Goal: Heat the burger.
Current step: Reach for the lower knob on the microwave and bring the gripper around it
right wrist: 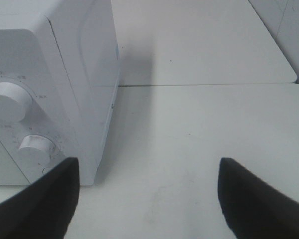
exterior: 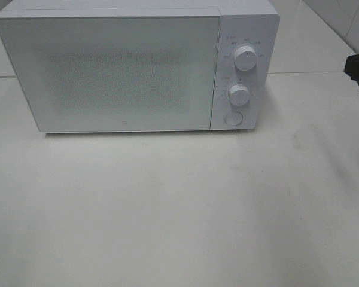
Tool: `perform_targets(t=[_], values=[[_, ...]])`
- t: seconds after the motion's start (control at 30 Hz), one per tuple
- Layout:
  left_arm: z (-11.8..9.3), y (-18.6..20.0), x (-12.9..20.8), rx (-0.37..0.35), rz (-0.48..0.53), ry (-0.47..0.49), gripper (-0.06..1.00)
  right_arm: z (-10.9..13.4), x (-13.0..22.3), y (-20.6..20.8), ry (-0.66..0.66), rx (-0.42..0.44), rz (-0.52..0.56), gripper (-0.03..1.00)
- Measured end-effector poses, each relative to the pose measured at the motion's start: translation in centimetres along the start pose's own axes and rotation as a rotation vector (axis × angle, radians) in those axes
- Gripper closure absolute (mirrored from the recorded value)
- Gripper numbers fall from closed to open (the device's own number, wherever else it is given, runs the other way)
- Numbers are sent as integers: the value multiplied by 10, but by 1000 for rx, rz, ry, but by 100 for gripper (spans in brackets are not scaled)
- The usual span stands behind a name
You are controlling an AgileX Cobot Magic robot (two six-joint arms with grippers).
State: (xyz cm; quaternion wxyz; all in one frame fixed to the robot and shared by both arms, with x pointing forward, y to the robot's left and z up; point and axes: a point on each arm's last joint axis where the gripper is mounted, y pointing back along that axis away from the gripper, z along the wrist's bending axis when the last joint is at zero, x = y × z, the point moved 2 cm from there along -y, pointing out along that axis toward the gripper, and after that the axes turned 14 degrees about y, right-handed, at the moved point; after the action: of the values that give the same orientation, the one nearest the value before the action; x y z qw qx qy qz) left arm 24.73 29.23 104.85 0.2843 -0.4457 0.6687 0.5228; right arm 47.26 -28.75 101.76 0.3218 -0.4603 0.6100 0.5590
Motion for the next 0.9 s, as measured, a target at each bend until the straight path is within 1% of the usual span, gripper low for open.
perform_targets(t=[0.13,0.27,0.37,0.4,0.47,0.5,0.53,0.57,0.63,0.67,0.7,0.73,0.8,0.87,0.9], values=[[0,0,0,0,0,0,-2,1,4,-17,2,-4,-20,22],[0,0,0,0,0,0,-2,3,10,-25,22,-6,-38,22],[0,0,0,0,0,0,-2,10,19,-29,41,-19,-59,22],[0,0,0,0,0,0,-2,19,27,-32,59,-32,-65,22],[0,0,0,0,0,0,-2,22,31,-32,67,-39,-65,22],[0,0,0,0,0,0,-2,30,36,-34,81,-43,-69,22],[0,0,0,0,0,0,-2,30,36,-34,81,-43,-69,22],[0,0,0,0,0,0,-2,38,42,-36,99,-46,-72,22],[0,0,0,0,0,0,-2,42,44,-37,103,-42,-76,22],[0,0,0,0,0,0,-2,49,47,-39,112,-32,-82,22],[0,0,0,0,0,0,-2,49,47,-39,112,-32,-82,22],[0,0,0,0,0,0,-2,57,48,-40,121,-24,-91,22],[0,0,0,0,0,0,-2,60,48,-41,130,-18,-102,22],[0,0,0,0,0,0,-2,71,49,-42,138,-4,-124,22],[0,0,0,0,0,0,-2,71,49,-42,138,-4,-124,22]])
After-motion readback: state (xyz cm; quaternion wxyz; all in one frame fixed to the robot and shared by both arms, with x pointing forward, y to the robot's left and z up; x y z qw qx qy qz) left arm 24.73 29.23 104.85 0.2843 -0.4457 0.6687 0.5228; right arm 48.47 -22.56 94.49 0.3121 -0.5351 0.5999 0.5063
